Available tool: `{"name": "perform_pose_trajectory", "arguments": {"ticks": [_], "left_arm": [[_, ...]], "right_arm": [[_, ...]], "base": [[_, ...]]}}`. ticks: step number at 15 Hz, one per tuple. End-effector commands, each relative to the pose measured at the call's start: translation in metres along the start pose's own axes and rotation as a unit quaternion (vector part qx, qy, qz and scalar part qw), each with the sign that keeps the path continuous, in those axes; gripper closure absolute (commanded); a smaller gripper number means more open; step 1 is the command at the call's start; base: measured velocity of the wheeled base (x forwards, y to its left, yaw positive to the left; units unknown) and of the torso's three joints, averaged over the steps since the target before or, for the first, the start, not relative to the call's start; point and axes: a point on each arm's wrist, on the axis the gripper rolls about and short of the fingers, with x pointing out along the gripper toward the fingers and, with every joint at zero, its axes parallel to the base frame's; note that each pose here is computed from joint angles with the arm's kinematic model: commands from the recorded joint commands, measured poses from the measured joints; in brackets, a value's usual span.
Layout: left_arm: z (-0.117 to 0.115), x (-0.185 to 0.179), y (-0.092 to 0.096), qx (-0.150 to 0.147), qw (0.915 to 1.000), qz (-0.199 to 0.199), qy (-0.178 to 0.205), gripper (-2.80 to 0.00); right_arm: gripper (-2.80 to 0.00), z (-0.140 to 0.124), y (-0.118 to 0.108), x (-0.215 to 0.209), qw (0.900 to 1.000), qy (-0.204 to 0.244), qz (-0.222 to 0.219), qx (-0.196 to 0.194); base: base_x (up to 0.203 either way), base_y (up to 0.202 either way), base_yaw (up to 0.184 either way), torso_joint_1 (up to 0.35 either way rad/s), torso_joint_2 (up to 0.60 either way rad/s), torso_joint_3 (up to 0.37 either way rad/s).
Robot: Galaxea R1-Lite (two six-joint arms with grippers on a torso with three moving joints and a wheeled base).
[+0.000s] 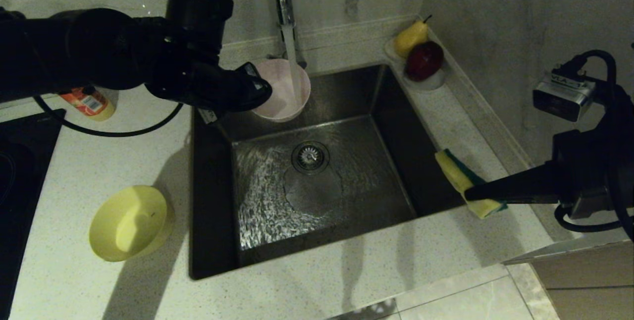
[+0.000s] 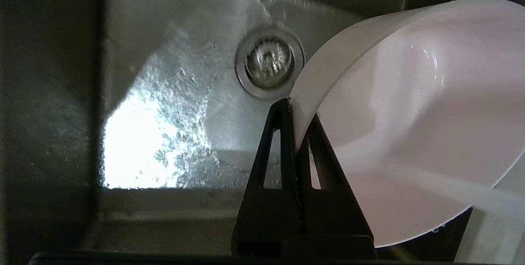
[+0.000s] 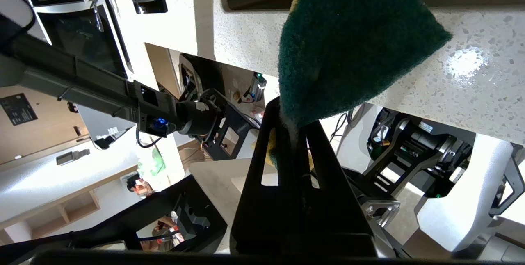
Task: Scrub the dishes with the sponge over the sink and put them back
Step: Wash the bowl
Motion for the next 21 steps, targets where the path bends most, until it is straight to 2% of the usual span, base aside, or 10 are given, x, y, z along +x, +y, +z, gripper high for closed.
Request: {"name": "perform_pose_trajectory", "arguments": {"ticks": [1,9,14,17,21], "left_arm": [[-0.019,0.017,-0.008,0.008,0.9997,0.003,0.022,0.0],[-0.023,0.019,-0.008,0.006,0.9997,0.014,0.021,0.0],[-0.027,0.01,-0.006,0.002,0.9992,0.015,0.038,0.0],[-0.03,0.005,-0.003,0.001,0.9974,-0.003,0.073,0.0],[-0.031,0.007,-0.003,0.0,0.9973,-0.004,0.073,0.0]], "right_arm": [[0.0,-0.001,0.002,-0.003,1.0,-0.003,0.002,0.0],[0.0,-0.001,0.001,-0.004,1.0,-0.005,0.001,0.0],[0.0,-0.001,0.001,-0.004,1.0,-0.004,0.001,0.0],[0.0,-0.001,0.0,-0.003,1.0,-0.002,0.001,0.002],[0.0,0.0,0.0,-0.002,1.0,-0.002,0.0,0.002]], "base": [[0.0,0.0,0.0,0.0,0.0,0.0],[0.0,0.0,0.0,0.0,0.0,0.0],[0.0,0.0,0.0,0.0,0.0,0.0],[0.0,0.0,0.0,0.0,0.0,0.0],[0.0,0.0,0.0,0.0,0.0,0.0]]}}
